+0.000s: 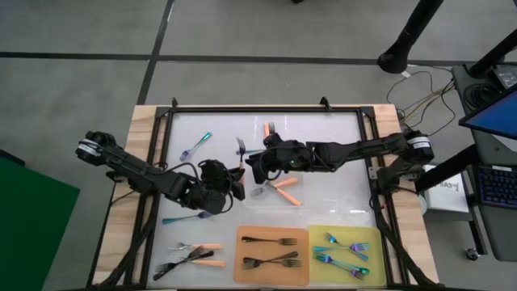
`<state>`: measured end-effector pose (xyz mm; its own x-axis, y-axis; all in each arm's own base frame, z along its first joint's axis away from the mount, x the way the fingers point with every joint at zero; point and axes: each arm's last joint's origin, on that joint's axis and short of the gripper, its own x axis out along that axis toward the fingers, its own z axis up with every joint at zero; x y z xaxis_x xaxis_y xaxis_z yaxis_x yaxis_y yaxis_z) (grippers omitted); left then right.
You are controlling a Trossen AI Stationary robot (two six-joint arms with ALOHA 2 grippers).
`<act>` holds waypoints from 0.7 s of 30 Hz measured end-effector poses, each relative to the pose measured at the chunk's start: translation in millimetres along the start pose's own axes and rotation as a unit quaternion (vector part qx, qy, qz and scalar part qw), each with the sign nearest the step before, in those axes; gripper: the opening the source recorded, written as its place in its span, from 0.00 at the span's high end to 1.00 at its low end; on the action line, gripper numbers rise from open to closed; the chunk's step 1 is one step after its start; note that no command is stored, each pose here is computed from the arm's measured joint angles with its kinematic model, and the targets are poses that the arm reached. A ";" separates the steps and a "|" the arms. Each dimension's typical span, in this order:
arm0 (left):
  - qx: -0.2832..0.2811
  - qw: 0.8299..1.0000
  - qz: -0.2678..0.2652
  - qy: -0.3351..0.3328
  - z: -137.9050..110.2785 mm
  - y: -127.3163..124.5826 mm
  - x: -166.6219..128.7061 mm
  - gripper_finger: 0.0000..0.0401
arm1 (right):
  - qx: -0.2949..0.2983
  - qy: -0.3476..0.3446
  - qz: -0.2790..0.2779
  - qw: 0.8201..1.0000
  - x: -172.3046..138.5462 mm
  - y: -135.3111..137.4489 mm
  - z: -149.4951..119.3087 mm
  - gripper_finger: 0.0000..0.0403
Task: Sort silverware by color (type)
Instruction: Put the orange fork into the transparent bin
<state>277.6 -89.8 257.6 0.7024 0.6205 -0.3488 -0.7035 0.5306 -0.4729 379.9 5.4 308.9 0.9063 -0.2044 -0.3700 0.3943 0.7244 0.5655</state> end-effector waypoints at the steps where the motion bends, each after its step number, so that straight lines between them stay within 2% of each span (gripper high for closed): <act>1: -0.003 1.000 -0.002 -0.001 0.2 -0.5 0.0 0.94 | 0.002 -0.001 -0.002 1.000 0.6 -1.6 1.4 0.72; 10: -0.004 1.000 -0.003 0.000 0.6 -0.7 0.4 0.94 | 0.013 -0.031 0.000 0.999 3.6 -9.0 14.3 0.70; 21: 0.000 1.000 0.011 -0.008 5.3 2.2 7.7 0.94 | 0.014 -0.014 0.020 1.000 3.6 -7.9 13.5 0.69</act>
<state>280.9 -80.8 258.2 0.6855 0.6408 -0.3456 -0.7183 0.5177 -0.4647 382.1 -9.9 313.1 0.9247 -0.1946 -0.3271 0.3623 0.7135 0.5997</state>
